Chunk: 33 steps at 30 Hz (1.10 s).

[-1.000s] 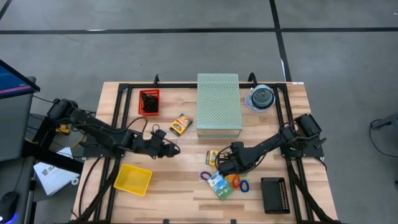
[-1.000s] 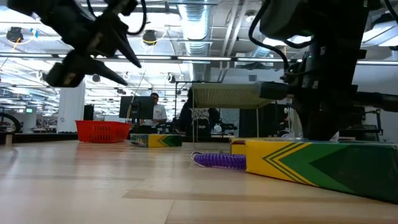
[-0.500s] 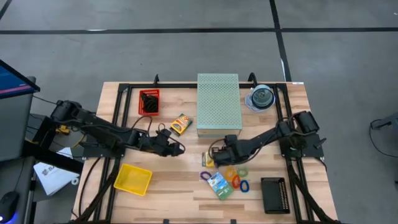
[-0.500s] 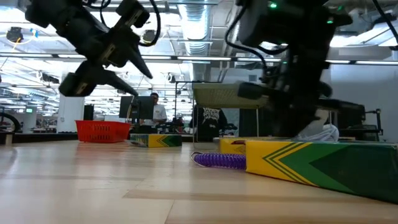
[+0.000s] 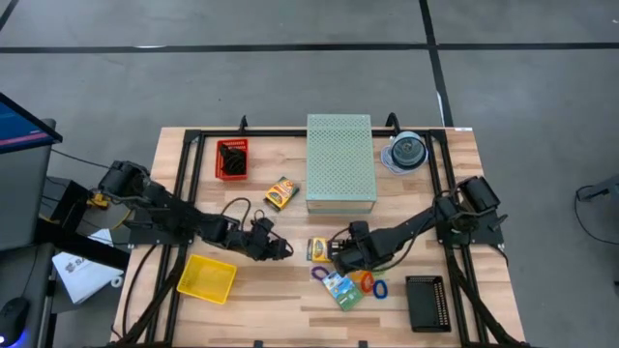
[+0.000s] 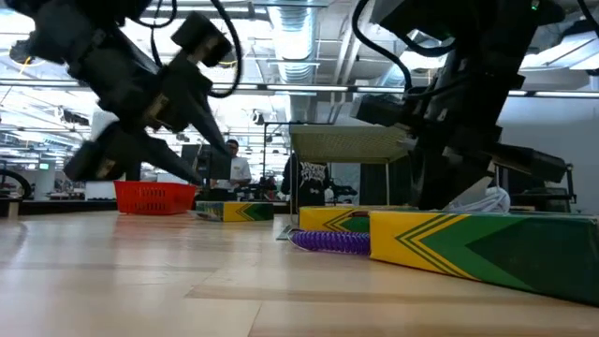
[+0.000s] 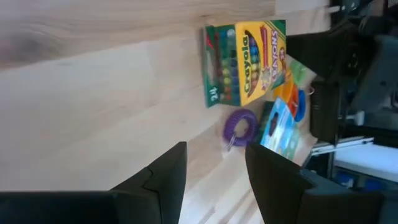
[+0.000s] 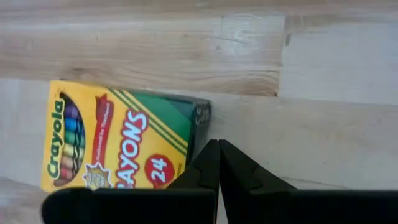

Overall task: Pick & Place Office Desk Supplies
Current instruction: Put the crayon box into the yellow bin

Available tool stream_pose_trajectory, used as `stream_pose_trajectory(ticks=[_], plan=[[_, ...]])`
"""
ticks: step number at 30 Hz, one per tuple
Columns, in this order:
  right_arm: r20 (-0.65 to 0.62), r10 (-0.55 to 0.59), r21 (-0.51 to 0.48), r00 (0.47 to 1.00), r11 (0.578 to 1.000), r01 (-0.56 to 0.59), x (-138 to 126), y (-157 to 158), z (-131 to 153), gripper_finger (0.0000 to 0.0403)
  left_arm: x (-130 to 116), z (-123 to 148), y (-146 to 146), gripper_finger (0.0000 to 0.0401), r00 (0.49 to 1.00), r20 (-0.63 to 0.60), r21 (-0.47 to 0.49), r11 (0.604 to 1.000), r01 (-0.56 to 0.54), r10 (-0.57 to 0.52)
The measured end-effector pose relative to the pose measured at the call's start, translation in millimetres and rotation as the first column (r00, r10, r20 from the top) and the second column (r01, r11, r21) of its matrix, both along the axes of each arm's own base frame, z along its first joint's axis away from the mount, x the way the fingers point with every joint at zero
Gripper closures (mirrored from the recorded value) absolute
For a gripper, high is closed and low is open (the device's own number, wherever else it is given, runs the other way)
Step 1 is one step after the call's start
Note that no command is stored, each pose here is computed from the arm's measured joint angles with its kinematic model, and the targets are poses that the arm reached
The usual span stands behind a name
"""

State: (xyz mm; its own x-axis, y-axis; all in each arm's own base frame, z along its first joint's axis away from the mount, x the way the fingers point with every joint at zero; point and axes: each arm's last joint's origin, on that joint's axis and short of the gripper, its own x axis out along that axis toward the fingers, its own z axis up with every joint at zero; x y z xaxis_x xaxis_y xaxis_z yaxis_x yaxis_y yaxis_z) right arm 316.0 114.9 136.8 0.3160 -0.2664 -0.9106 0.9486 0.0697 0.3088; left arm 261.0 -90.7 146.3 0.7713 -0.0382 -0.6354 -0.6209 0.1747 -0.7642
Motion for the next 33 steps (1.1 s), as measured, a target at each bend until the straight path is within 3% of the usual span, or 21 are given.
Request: stream_pose_trajectory(ticks=[9,15,23,33], plan=[[0.006,-0.003,-0.005,1.0,1.0,0.003,1.6,-2.5,0.2,0.0403,16.5,-22.3,11.1,0.0245,0.998,0.011,-0.008,0.998,-0.059,0.059],[0.006,0.029,-0.009,1.0,1.0,-0.029,2.2,-1.6,0.4,0.0403,30.0,-23.4,27.9,0.0286,0.999,0.002,0.066,0.997,-0.041,0.041],[0.05,0.065,-0.004,0.997,0.998,-0.065,7.5,-0.4,2.0,0.0403,43.2,-21.5,34.3,0.0329,0.999,-0.038,0.089,0.996,0.021,-0.018],[0.106,0.08,-0.025,0.991,0.997,-0.077,12.6,0.4,4.0,0.0403,36.3,-28.1,33.6,0.0318,0.99,-0.136,0.084,0.995,0.054,-0.042]])
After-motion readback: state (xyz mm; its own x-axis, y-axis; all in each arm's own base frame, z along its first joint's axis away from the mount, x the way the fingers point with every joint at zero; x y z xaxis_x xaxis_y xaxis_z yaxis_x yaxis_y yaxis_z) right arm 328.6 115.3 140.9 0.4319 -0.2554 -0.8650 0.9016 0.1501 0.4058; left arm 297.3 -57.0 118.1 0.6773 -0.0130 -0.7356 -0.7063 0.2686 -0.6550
